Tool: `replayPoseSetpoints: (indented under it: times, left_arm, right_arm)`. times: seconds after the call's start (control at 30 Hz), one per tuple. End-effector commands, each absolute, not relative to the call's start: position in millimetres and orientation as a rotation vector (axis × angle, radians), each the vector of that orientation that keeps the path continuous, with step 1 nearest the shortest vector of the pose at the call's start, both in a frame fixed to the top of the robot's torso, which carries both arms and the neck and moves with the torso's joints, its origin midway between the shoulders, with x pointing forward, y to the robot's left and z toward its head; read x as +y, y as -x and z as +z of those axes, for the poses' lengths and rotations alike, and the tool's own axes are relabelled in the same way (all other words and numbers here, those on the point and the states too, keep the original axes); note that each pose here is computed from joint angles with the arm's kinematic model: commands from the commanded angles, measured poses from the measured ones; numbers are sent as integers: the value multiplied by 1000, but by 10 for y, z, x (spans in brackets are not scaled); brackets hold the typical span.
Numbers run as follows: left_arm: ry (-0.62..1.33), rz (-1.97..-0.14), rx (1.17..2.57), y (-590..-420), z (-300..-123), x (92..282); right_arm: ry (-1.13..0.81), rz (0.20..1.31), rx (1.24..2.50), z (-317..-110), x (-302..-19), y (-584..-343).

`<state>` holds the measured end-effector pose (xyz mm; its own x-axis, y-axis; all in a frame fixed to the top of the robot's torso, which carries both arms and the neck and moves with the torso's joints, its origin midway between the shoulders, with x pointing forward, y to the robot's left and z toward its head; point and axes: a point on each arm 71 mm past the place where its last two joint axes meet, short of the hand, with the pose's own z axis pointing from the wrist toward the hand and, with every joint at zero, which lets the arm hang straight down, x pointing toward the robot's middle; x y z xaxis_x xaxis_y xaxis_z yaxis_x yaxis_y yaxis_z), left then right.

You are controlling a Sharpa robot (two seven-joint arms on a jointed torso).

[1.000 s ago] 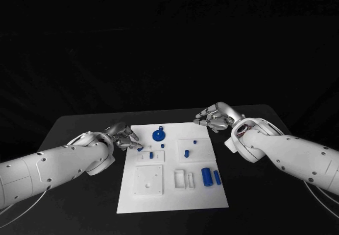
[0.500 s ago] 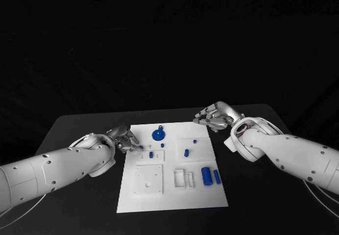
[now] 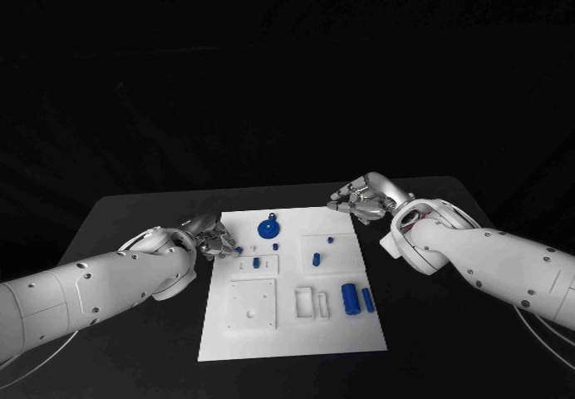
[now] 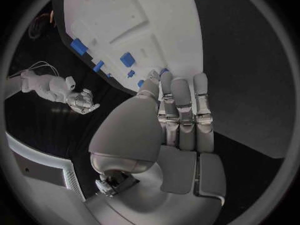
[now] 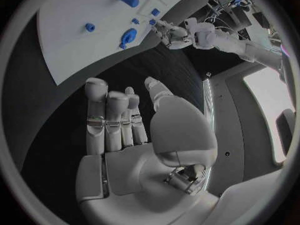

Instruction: Assemble the parts on the task board

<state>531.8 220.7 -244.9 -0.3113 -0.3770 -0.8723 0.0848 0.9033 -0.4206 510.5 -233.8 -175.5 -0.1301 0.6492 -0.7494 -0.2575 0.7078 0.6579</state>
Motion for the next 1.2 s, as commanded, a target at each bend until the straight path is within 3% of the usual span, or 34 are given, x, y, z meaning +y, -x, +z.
replayPoseSetpoints:
  times: [0.03, 1.2]
  left_arm:
    - [196, -468, 1855, -5310, -2473, 2180]
    - [191, -457, 1888, -5318, -2532, 2144]
  right_arm:
    - [-323, 815, 1521, -1760, -2319, -5099]
    - [-322, 817, 1525, -1769, -2315, -5094]
